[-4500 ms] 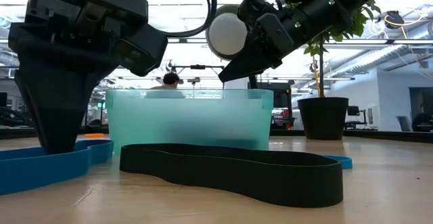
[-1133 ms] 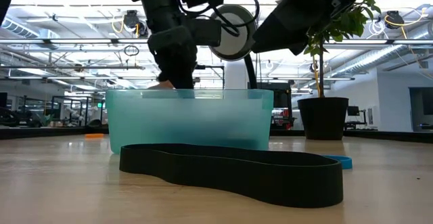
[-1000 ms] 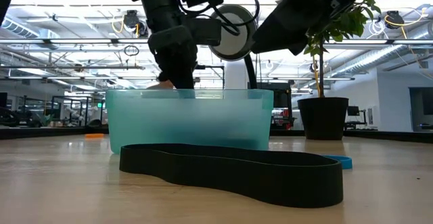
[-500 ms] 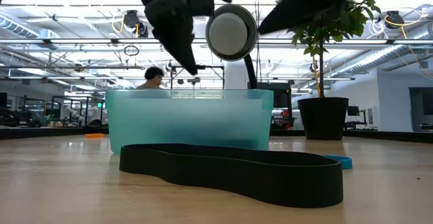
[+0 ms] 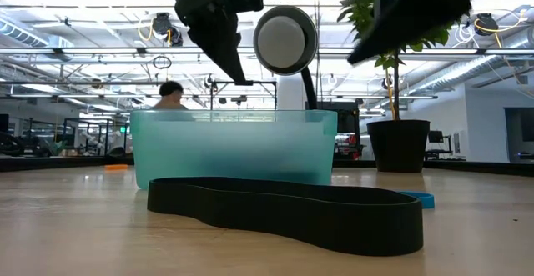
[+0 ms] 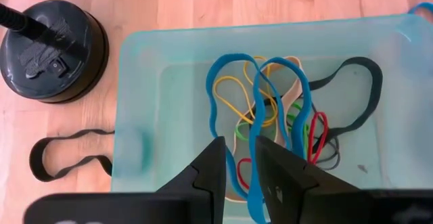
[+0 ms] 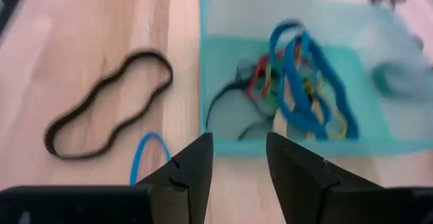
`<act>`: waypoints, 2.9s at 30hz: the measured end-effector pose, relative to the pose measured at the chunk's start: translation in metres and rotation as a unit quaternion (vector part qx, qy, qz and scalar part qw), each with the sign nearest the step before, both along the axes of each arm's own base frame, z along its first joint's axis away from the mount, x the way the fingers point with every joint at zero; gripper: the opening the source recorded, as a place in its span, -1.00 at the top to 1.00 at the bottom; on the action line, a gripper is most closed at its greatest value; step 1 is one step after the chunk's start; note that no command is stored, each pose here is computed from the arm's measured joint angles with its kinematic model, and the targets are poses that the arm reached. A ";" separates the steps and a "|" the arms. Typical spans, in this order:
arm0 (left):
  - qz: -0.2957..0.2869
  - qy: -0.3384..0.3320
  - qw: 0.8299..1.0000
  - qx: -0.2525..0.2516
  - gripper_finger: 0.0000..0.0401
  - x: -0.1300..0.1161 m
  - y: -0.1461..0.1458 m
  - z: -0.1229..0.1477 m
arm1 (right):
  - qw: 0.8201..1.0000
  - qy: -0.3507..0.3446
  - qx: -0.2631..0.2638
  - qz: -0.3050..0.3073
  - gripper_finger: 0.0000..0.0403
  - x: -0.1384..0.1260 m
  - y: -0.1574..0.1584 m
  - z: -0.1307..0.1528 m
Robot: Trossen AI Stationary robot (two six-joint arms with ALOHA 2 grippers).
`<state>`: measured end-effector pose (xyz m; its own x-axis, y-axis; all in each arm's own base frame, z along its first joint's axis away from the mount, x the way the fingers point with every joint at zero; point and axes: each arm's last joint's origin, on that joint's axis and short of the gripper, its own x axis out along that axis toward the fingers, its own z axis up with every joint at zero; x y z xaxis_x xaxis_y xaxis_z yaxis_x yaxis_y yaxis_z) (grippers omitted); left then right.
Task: Pick and place rubber bands into bin
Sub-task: Put the blue rubber band into the basket
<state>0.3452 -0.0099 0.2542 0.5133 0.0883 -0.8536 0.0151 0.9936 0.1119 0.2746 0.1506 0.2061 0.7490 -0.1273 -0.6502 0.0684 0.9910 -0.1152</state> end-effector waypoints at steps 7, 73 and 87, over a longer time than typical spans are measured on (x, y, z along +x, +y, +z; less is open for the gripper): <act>-0.004 0.007 1.000 0.003 0.56 -0.001 0.000 -0.001 | 0.999 0.018 0.037 -0.027 0.34 0.008 0.018 -0.034; 0.015 -0.003 1.000 -0.017 0.56 -0.013 -0.006 0.014 | 0.989 0.136 0.053 0.013 1.00 0.011 0.024 -0.088; 0.009 -0.006 0.999 -0.044 0.56 -0.030 -0.035 0.029 | 0.999 0.035 -0.007 0.012 1.00 -0.008 -0.003 0.000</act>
<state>0.3152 -0.0447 0.2829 0.5220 0.0227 -0.8527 -0.0037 0.9997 0.0243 0.2669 0.1478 0.2056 0.7051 -0.1183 -0.6992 0.0354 0.9906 -0.1319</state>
